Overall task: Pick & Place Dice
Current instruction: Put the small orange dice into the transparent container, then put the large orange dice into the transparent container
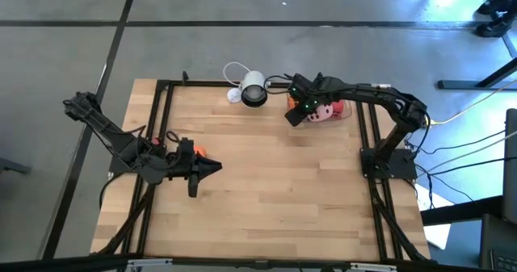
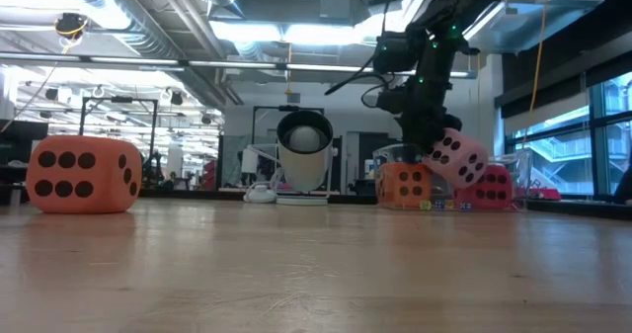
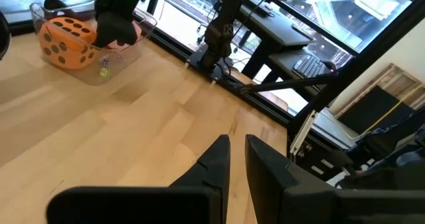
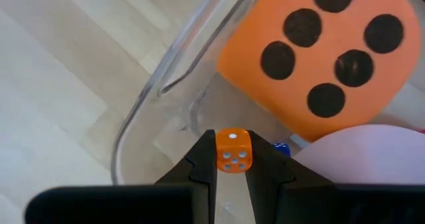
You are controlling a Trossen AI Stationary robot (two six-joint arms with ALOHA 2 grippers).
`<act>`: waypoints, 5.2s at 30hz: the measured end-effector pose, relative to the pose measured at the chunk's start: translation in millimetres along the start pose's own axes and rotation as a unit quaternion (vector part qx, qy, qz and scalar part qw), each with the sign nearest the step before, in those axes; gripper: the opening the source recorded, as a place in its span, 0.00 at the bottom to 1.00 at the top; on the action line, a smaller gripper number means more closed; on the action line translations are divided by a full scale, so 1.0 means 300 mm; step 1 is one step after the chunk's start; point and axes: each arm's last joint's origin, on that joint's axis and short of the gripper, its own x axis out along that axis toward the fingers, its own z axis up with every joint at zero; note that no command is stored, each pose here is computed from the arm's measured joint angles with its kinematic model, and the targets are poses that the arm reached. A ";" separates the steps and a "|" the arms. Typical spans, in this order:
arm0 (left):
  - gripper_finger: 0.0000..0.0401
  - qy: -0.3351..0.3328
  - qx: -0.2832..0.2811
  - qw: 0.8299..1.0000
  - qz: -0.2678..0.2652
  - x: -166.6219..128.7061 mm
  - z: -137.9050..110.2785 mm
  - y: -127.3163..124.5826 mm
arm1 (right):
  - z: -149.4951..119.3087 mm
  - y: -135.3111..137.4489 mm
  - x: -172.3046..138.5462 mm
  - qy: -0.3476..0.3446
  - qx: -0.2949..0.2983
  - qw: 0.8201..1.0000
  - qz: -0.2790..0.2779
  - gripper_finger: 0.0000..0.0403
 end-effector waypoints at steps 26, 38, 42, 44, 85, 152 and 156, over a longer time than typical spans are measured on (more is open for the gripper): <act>0.10 0.131 -0.095 0.969 0.185 -0.032 -0.092 0.143 | 0.072 0.125 -0.245 -0.035 -0.052 0.998 -0.006 0.48; 0.01 0.234 -0.130 0.878 0.398 -0.095 -0.100 0.290 | 0.019 0.304 -0.506 -0.085 -0.123 0.989 -0.007 0.27; 0.00 0.303 -0.142 0.836 0.435 -0.109 -0.095 0.320 | -0.020 0.358 -0.574 -0.093 -0.151 0.984 0.011 0.20; 0.00 0.328 -0.145 0.818 0.449 -0.113 -0.089 0.334 | -0.044 0.383 -0.610 -0.098 -0.167 0.981 0.015 0.18; 0.00 0.502 -0.047 0.765 0.401 0.107 -0.163 0.547 | -0.240 0.528 -0.755 -0.141 -0.251 0.958 -0.002 0.07; 0.01 0.185 0.043 0.979 0.077 0.134 0.256 0.064 | -0.534 0.908 -0.399 -0.135 -0.198 0.959 0.150 0.58; 0.01 0.163 0.063 0.984 0.039 0.046 0.265 0.029 | -0.522 0.953 -0.293 -0.134 -0.204 0.964 0.109 0.54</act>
